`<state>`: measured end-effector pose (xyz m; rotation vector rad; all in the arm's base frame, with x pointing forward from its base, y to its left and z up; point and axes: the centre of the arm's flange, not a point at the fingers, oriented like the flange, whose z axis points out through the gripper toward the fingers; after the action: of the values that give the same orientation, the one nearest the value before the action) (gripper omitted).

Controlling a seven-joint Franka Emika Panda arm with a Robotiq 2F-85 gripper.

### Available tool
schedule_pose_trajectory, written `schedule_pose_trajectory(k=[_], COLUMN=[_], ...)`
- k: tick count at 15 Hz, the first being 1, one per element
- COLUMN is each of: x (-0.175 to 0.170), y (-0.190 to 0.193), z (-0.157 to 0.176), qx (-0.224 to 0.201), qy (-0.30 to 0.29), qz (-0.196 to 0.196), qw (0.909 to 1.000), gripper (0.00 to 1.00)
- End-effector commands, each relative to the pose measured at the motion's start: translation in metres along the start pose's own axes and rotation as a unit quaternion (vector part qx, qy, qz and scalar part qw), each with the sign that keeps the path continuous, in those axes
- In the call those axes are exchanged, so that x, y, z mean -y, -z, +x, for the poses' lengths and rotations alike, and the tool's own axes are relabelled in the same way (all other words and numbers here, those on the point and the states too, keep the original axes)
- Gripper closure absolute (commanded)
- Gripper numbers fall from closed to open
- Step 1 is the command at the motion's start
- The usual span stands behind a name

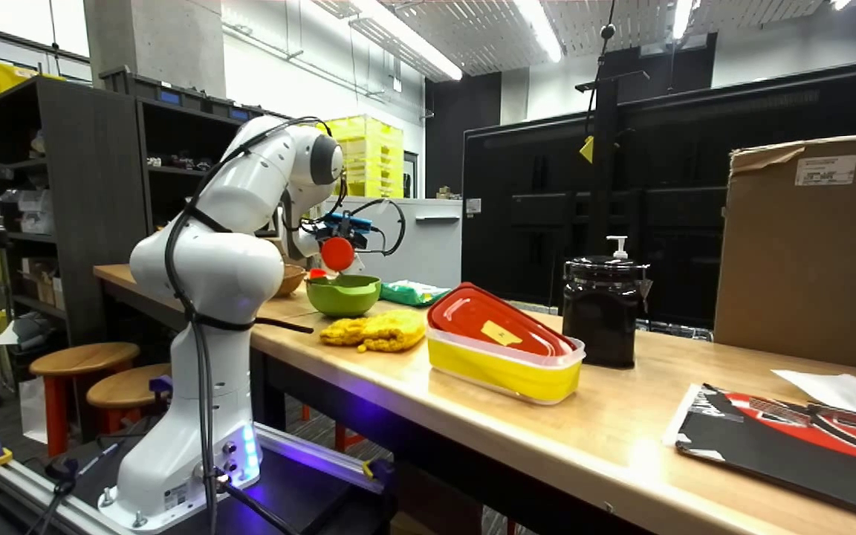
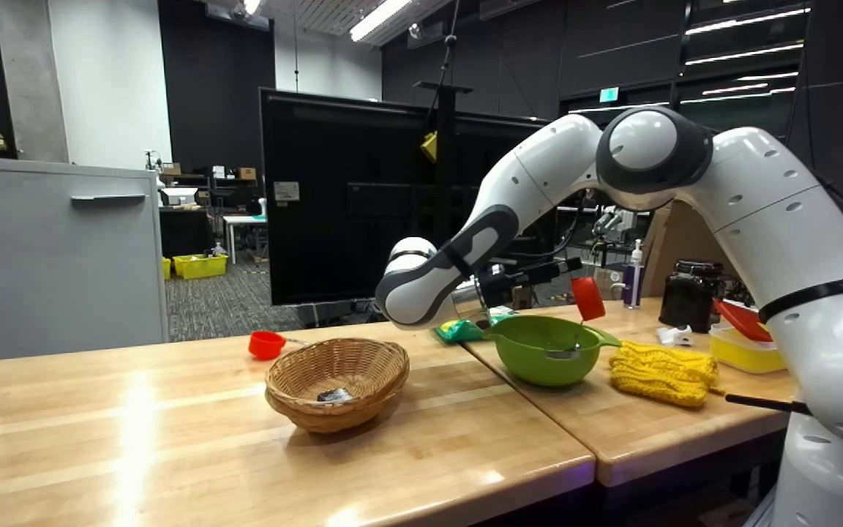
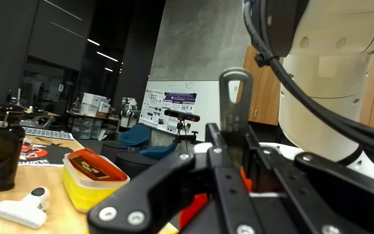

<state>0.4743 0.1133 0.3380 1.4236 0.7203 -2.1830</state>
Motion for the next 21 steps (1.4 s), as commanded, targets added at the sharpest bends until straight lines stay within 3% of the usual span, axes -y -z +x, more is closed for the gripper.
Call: schedule_pose_trajectory(k=[1, 14, 21], x=[-0.010, -0.022, -0.023], y=[0.009, 0.029, 0.028], z=[-0.006, -0.013, -0.022], qx=[0.026, 0.070, 0.057], qy=[0.018, 0.033, 0.034], qz=[0.000, -0.003, -0.007], qw=[0.9995, 0.9970, 0.9978], gripper=[0.96, 0.96, 0.96])
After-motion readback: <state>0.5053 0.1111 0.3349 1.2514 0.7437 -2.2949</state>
